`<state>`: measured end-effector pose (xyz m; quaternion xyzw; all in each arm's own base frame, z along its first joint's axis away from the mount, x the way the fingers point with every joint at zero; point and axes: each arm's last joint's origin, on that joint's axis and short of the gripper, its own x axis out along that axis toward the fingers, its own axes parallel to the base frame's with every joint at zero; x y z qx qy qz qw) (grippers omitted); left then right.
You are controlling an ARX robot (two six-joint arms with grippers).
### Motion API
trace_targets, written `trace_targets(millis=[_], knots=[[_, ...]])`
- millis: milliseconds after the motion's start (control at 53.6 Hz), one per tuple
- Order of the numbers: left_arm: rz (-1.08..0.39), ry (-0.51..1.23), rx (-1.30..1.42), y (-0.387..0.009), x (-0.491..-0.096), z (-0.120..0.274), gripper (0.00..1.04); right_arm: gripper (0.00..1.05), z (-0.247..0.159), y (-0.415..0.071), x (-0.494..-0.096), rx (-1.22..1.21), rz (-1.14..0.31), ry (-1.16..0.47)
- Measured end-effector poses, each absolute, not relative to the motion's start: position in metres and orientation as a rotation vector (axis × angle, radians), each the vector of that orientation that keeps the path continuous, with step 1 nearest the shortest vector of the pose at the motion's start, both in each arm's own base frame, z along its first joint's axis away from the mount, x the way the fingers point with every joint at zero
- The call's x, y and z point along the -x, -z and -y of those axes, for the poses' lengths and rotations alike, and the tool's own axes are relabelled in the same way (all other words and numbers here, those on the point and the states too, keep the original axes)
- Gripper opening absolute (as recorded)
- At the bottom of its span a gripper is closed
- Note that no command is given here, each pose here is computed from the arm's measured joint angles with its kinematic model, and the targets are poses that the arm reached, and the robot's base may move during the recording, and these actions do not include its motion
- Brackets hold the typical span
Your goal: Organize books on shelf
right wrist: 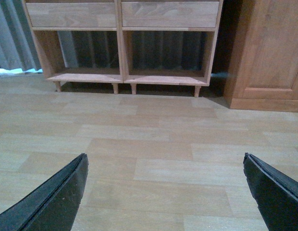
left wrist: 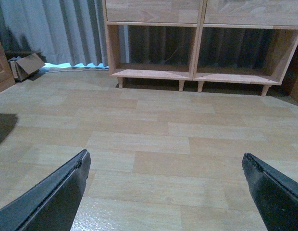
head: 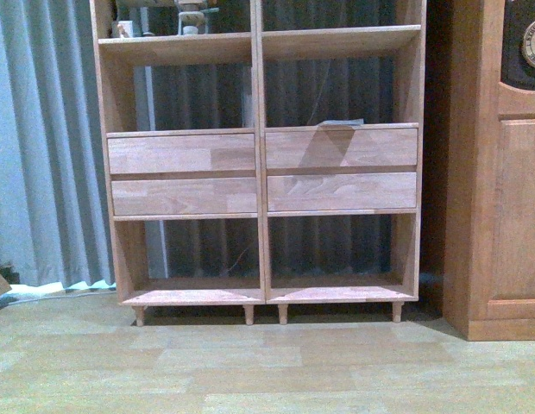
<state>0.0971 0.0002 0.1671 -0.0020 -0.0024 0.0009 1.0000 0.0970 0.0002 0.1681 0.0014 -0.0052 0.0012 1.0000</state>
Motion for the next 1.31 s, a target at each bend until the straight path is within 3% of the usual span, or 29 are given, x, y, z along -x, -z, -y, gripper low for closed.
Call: trace_targets(millis=[1306], knots=[[0.005,-0.002,0.004,-0.1671,-0.0971,-0.0002,0.97,0.98,-0.0002,-0.1681,-0.097,-0.003,0.01,-0.002]])
